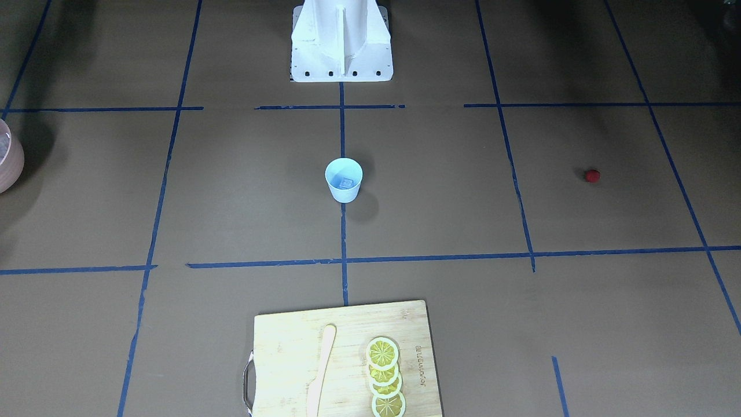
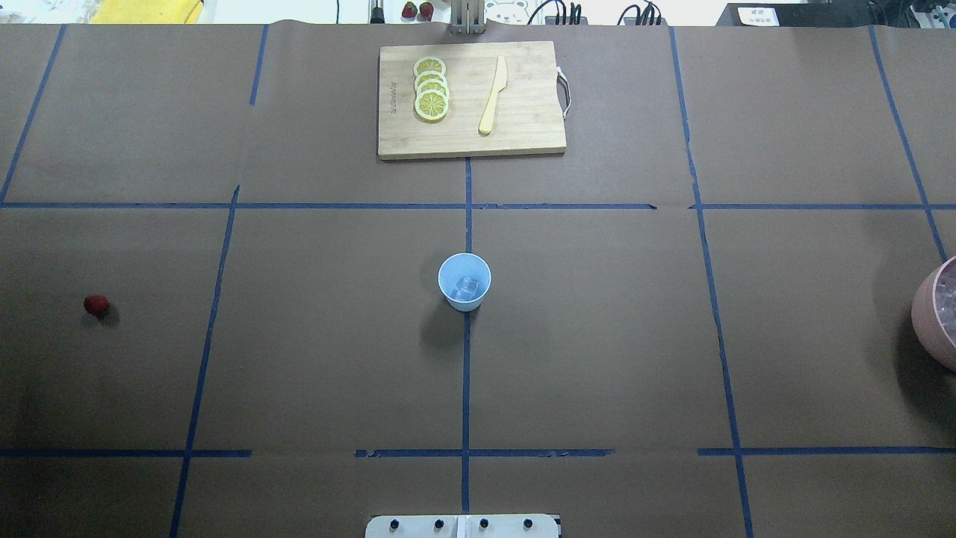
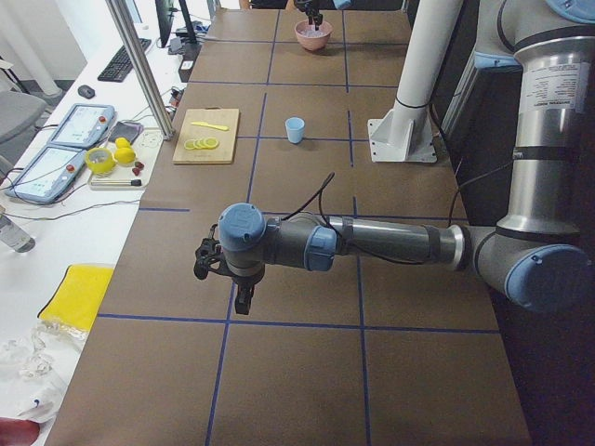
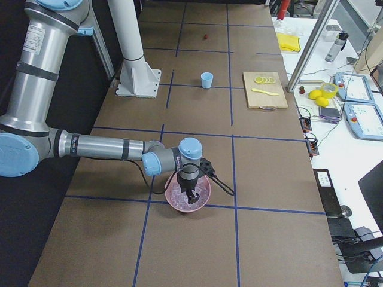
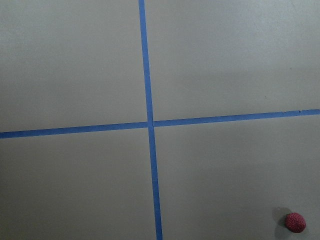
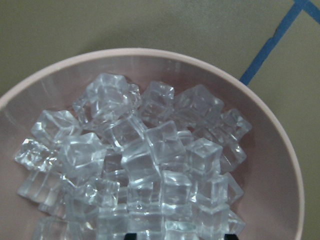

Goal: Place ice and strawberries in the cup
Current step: 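Grasp another ice cube from the pink bowl with the right gripper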

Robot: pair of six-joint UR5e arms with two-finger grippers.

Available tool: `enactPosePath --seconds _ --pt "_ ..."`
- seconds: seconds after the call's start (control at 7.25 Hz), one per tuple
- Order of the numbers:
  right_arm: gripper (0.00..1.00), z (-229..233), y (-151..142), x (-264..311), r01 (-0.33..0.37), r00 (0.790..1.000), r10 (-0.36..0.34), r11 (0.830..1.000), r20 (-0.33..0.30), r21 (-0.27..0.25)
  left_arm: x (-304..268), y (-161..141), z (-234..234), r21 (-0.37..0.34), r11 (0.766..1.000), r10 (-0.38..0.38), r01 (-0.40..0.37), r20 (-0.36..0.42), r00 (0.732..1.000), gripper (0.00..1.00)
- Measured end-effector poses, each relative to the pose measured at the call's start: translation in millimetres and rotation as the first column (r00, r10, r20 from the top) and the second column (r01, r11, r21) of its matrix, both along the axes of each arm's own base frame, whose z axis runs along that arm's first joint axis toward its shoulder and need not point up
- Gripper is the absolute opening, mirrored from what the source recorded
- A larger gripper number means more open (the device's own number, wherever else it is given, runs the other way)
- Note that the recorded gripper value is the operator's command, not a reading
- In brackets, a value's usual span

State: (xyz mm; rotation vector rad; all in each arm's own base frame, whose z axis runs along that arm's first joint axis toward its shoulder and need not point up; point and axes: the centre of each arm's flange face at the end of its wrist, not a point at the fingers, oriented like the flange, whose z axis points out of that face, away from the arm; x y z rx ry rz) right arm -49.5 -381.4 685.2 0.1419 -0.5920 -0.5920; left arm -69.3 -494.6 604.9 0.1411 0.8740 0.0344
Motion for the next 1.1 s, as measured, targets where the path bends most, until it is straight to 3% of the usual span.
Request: enactPosePath --seconds 0.69,0.83,1.1 --pt "0.62 7.1 1.4 0.1 0.001 1.000 -0.001 1.000 -0.005 -0.013 0.0 -0.1 -2.2 0.004 1.000 0.000 0.000 0.000 1.000 1.00" --pt "0.51 6.9 0.9 0.0 0.001 1.000 -0.001 1.000 -0.004 -0.013 0.0 -0.1 -2.2 0.004 1.000 0.000 0.000 0.000 1.000 1.00" --pt "0.06 6.3 -0.2 -0.4 0.001 1.000 -0.001 1.000 -0.004 -0.011 0.1 -0.1 -2.2 0.004 1.000 0.000 0.000 -0.001 1.000 1.00"
